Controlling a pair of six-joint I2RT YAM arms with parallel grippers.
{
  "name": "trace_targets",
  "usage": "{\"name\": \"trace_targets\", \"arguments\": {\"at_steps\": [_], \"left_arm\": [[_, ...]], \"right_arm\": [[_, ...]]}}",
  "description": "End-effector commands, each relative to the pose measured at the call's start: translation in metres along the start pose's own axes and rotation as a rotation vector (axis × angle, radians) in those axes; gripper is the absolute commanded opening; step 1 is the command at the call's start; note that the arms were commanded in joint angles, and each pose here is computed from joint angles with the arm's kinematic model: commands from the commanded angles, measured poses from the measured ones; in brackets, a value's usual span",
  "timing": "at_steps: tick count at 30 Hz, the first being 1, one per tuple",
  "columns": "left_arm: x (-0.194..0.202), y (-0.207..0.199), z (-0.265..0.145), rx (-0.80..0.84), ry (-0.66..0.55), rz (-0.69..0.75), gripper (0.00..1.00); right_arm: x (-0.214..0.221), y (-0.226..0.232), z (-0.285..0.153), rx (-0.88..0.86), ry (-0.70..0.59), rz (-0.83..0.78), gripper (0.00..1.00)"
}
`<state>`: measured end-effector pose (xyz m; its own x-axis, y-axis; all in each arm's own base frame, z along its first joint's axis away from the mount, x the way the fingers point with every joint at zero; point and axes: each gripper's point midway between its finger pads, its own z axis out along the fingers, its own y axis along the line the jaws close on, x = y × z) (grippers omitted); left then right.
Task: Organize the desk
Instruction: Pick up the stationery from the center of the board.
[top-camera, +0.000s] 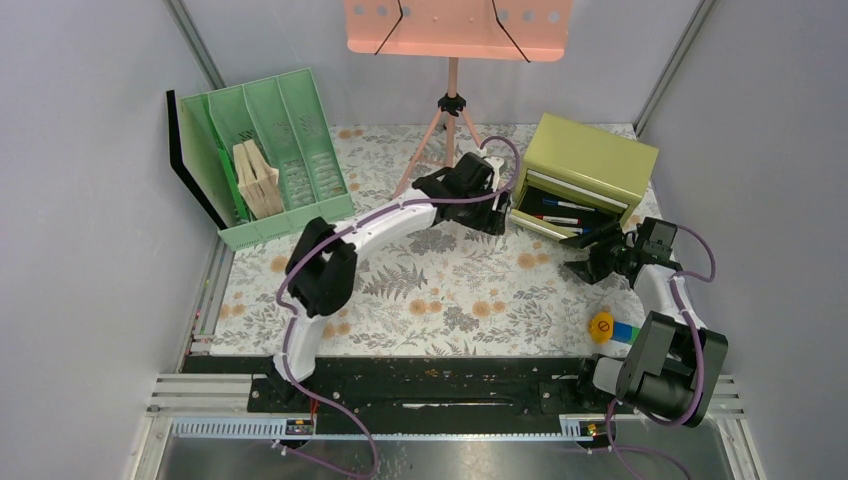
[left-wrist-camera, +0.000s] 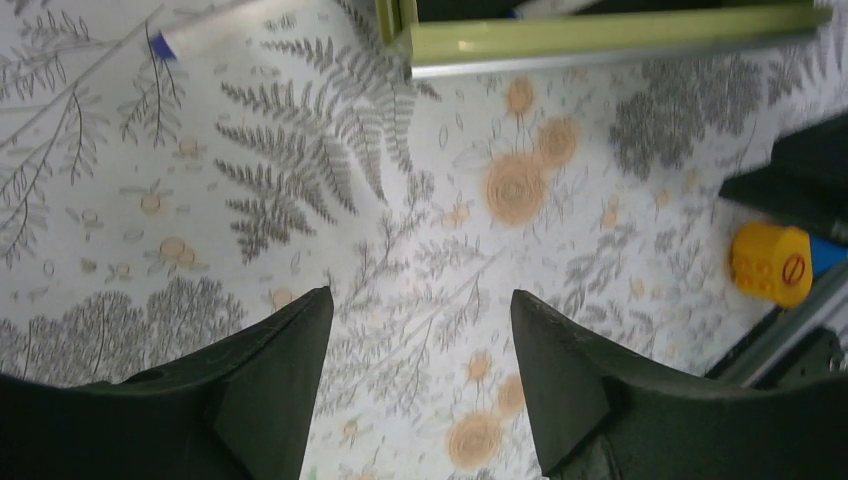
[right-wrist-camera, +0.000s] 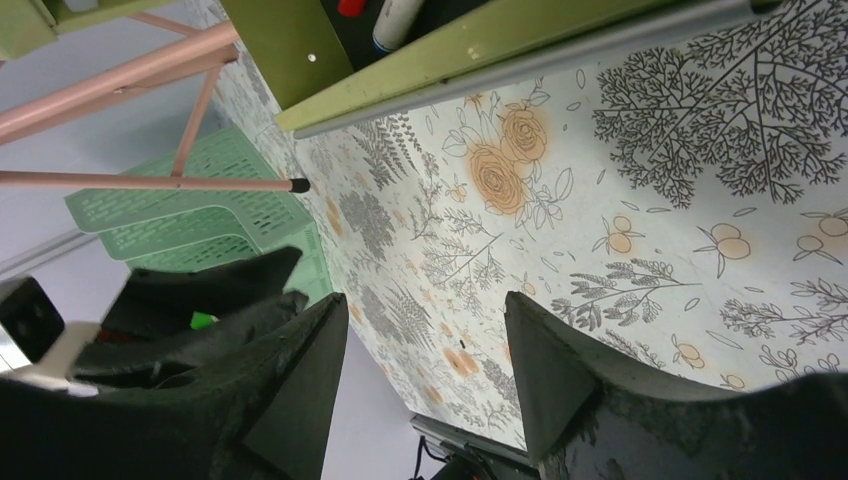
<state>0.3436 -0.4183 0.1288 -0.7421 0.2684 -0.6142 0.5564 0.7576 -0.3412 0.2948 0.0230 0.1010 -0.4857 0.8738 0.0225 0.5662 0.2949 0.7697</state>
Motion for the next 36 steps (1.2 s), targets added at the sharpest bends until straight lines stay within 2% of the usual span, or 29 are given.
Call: {"name": "trace_targets", "arguments": {"at_steps": [1,6,13,16,22,26,31,36], "left_arm": [[-0.052,-0.004,0.008,-0.027,-0.140,-0.063,0.66],[-0.076,0.020,0.028,-0.070,-0.234,-0.205,0.63],[-0.092,0.060,0.050,-0.128,-0.288,-0.390,0.55],[-0.108,0.064,0.058,-0.070,-0.341,-0.453,0.54],[-0.114,0.071,0.083,-0.071,-0.318,-0.477,0.37],[-0.112,0.085,0.092,-0.122,-0.342,-0.531,0.21],[-0.108,0.097,0.101,-0.139,-0.349,-0.624,0.15],[-0.098,0.105,0.112,-0.167,-0.331,-0.695,0.13]], "right_arm": [[0.003,0.009,-0.007,-0.023,0.018,-0.048,0.66],[0.004,0.007,-0.007,-0.019,0.025,-0.057,0.66],[0.006,0.004,-0.007,-0.002,0.044,-0.070,0.66],[0.006,0.003,-0.007,0.002,0.046,-0.074,0.67],[0.005,0.001,-0.004,0.012,0.058,-0.068,0.66],[0.003,0.003,-0.003,0.010,0.060,-0.068,0.66],[0.003,0.003,-0.003,0.013,0.060,-0.061,0.66],[0.002,0.002,0.000,0.017,0.074,-0.054,0.66]]}}
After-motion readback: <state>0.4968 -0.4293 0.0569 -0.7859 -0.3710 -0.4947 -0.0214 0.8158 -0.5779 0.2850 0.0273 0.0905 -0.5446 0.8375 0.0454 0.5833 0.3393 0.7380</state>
